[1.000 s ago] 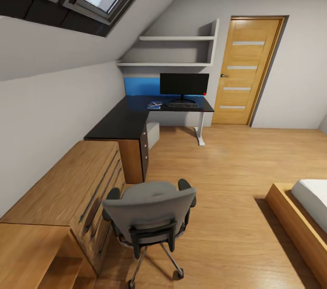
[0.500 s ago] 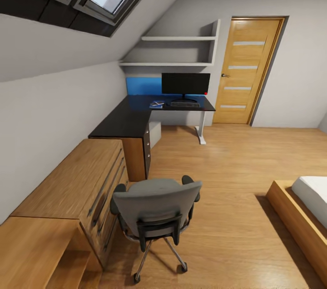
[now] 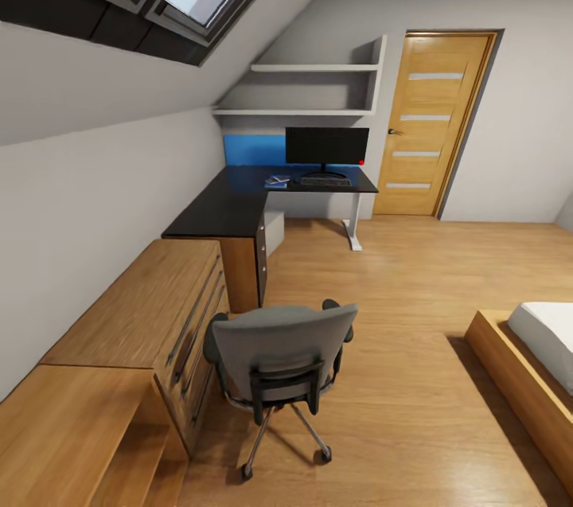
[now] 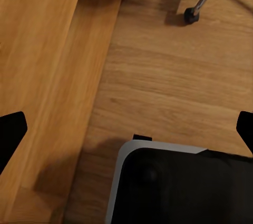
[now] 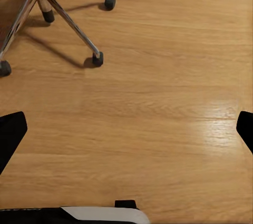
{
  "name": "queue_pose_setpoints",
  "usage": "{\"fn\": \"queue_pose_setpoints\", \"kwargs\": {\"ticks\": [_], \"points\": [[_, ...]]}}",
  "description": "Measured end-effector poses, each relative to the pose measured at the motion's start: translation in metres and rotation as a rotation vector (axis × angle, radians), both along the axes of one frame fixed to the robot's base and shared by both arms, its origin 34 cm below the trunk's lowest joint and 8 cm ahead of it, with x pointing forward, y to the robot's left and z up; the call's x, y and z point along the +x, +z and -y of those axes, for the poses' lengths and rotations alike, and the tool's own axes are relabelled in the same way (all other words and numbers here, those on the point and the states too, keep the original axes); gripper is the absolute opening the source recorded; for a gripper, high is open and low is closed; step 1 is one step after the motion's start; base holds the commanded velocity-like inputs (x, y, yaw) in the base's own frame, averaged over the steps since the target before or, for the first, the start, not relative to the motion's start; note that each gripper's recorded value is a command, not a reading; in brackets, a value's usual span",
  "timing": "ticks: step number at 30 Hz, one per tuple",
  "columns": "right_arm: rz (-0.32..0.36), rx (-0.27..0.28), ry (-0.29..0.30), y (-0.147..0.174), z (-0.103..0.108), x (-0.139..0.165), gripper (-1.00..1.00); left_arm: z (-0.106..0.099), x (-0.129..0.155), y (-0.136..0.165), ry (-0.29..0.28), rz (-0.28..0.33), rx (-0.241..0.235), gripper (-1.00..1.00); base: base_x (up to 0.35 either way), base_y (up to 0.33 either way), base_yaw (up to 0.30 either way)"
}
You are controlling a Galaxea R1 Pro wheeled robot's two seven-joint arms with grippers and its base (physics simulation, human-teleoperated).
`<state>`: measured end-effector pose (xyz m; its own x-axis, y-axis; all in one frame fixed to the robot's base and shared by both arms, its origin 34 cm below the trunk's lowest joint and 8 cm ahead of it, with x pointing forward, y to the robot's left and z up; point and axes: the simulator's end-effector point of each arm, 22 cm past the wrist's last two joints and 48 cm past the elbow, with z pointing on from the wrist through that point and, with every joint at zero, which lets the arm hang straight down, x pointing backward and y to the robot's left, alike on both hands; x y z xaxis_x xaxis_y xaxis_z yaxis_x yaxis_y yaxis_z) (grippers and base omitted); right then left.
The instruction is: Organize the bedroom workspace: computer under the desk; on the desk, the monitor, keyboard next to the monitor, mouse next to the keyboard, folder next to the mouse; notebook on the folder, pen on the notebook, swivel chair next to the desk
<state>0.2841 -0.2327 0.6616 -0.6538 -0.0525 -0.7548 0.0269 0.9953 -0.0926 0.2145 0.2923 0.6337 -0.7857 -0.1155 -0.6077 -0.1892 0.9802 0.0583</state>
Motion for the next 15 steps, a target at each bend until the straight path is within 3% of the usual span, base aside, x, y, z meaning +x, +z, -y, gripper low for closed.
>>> {"fn": "queue_pose_setpoints", "kwargs": {"ticks": [10,15], "points": [[0.000,0.000,0.000,0.0000,0.0001,-0.0001,1.00,0.0001,-0.0001,-0.0001,0.000,-0.001,0.000,1.00,-0.013,0.008,0.000],[0.000,0.001,0.002,0.0000,-0.0003,0.0000,1.00,0.0000,0.0001,0.0000,0.000,0.000,0.000,1.00,-0.002,0.113,0.000]]}}
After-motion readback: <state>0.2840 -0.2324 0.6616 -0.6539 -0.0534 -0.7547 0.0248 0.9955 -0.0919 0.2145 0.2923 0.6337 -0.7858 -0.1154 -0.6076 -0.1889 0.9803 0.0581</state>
